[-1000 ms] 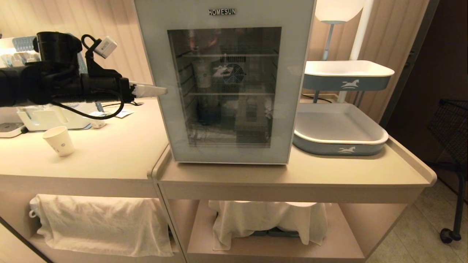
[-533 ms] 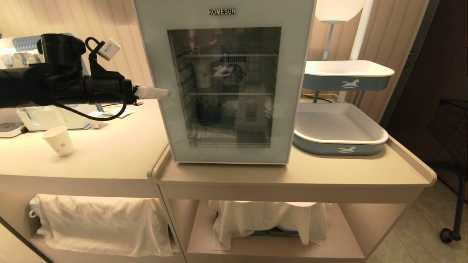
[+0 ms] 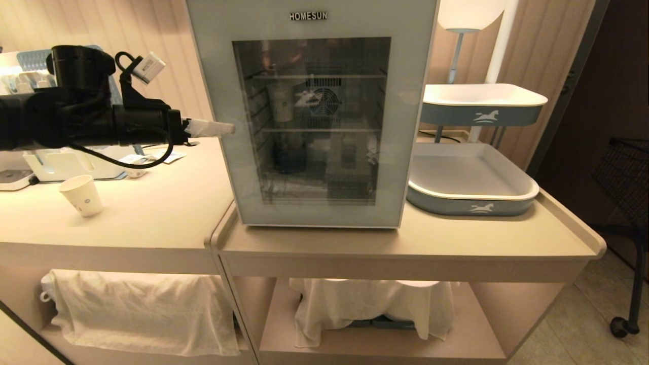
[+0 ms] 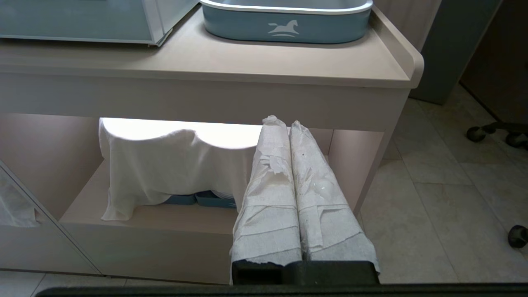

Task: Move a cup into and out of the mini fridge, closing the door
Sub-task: Open the freezer door

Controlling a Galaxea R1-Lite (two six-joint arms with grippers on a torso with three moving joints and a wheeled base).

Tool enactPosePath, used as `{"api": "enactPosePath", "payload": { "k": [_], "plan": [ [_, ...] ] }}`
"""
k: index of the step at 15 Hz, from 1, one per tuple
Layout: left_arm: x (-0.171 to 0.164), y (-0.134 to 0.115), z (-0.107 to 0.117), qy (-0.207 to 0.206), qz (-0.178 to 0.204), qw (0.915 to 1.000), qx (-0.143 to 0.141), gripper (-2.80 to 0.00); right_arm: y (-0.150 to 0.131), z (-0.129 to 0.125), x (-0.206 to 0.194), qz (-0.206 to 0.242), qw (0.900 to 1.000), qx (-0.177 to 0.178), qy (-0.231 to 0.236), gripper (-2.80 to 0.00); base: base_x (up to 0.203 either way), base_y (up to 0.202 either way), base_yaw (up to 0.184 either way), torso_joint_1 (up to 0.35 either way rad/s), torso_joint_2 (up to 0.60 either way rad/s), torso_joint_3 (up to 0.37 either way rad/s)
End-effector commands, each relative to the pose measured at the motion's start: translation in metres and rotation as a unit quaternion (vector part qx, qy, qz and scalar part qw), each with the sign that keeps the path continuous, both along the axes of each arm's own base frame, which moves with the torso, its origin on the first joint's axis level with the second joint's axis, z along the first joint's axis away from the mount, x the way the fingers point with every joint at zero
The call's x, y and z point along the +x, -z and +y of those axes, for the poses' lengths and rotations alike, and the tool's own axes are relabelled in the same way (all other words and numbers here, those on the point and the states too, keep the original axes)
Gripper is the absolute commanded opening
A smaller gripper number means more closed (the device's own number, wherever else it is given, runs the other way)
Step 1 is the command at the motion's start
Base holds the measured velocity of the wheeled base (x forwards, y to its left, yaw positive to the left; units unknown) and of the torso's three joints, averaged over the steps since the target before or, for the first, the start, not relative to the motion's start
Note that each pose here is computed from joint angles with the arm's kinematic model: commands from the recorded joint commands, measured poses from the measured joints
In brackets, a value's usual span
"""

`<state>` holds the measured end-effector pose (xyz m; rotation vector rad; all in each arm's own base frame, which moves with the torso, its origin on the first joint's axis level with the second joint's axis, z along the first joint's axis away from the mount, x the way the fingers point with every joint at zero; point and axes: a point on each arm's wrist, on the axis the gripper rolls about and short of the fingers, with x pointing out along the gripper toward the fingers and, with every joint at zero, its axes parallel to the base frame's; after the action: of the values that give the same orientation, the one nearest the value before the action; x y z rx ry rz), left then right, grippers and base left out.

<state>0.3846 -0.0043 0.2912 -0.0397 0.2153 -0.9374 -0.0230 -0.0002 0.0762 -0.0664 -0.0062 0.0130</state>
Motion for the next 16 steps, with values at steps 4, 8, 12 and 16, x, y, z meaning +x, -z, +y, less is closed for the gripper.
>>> {"api": "enactPosePath", "payload": {
  "k": [4, 8, 12, 16],
  "plan": [
    [-0.001, -0.003, -0.001, 0.005, -0.006, 1.0000, -0.001, 0.00, 0.000, 0.000, 0.000, 0.001, 1.000, -0.001, 0.000, -2.80, 0.000, 0.000, 0.000, 0.000, 0.00, 0.000],
    [-0.004, -0.003, -0.004, 0.008, 0.004, 0.9999, -0.006, 0.00, 0.000, 0.000, 0.000, 0.001, 1.000, -0.001, 0.000, -2.80, 0.000, 0.000, 0.000, 0.000, 0.00, 0.000],
    [-0.013, -0.012, -0.014, 0.016, 0.011, 0.9996, -0.018, 0.00, 0.000, 0.000, 0.000, 0.001, 1.000, -0.001, 0.000, -2.80, 0.000, 0.000, 0.000, 0.000, 0.00, 0.000],
    [-0.024, -0.015, -0.015, 0.018, 0.018, 0.9994, -0.023, 0.00, 0.000, 0.000, 0.000, 0.001, 1.000, -0.001, 0.000, -2.80, 0.000, 0.000, 0.000, 0.000, 0.00, 0.000]
  ]
}}
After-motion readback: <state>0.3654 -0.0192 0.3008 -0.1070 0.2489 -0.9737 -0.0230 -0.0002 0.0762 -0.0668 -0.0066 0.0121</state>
